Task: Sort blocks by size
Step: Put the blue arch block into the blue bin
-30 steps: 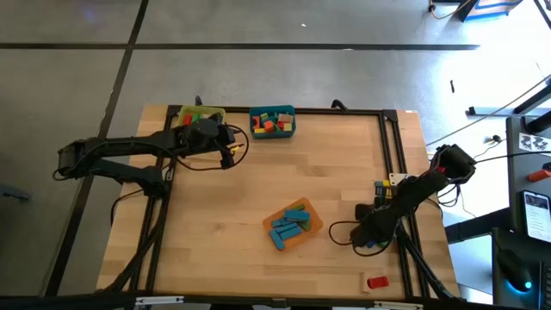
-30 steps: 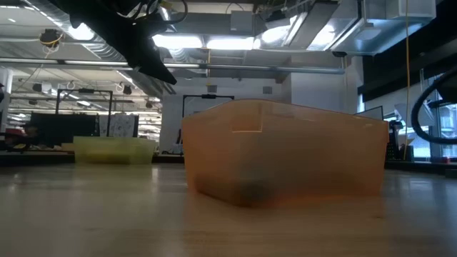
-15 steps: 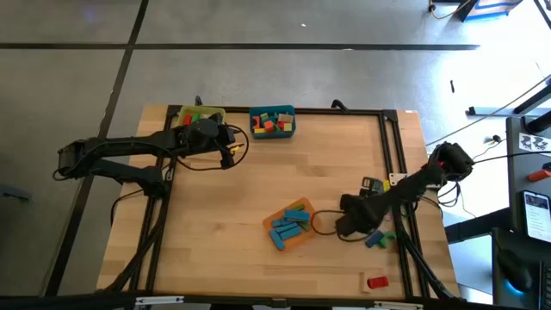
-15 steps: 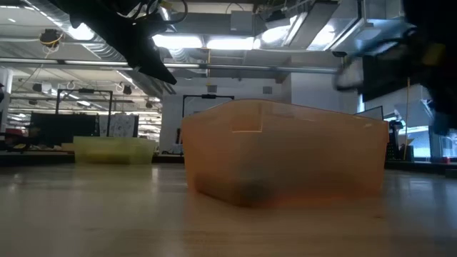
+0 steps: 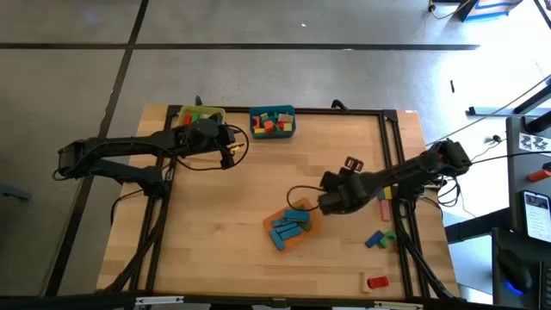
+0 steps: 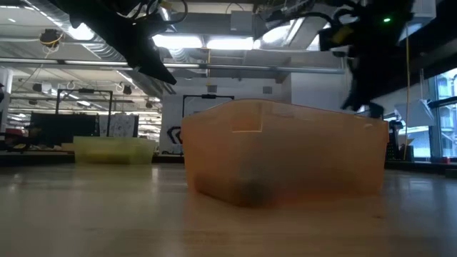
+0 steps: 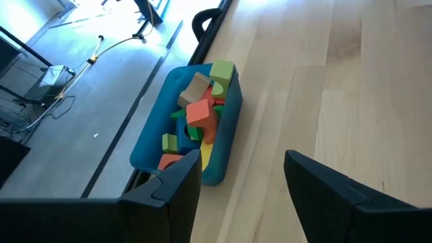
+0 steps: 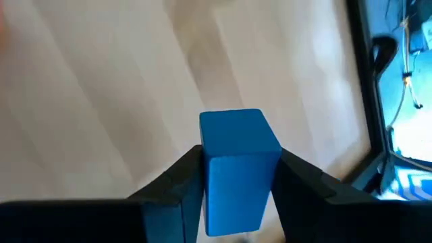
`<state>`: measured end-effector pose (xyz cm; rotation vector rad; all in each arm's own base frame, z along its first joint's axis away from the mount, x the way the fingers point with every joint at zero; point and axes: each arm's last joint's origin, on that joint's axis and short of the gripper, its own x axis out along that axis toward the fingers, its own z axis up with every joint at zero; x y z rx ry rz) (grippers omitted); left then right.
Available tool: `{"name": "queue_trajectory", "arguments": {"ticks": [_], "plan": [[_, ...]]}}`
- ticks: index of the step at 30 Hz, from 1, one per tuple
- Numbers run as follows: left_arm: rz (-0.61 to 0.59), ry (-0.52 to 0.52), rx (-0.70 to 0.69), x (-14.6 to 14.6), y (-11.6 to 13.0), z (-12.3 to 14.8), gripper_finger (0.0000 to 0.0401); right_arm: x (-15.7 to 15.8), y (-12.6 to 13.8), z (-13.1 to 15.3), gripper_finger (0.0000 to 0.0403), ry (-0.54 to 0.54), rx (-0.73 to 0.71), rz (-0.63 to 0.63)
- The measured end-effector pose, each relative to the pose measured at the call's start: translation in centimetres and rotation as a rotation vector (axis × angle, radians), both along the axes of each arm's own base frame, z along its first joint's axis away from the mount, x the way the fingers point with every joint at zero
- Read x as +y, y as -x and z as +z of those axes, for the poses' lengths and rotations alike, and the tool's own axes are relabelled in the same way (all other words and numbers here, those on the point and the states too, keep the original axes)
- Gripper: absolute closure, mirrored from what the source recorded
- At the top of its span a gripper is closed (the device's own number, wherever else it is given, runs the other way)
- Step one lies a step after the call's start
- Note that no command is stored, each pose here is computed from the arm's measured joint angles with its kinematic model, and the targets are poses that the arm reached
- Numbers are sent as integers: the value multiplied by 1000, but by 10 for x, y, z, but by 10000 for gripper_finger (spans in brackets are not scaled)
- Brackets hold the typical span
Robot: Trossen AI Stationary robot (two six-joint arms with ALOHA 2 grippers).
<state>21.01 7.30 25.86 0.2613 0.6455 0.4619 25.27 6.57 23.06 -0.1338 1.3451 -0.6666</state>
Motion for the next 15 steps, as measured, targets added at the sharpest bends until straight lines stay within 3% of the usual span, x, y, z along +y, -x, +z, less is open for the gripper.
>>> {"name": "queue_trajectory", "arguments": {"ticks": [6, 15], "plan": [[0, 0, 0, 0, 0, 0, 205, -17, -20, 1, 257, 56, -160, -25], [-3, -4, 2, 0, 0, 0, 205, -40, -53, 9, 257, 59, -435, -45]]}}
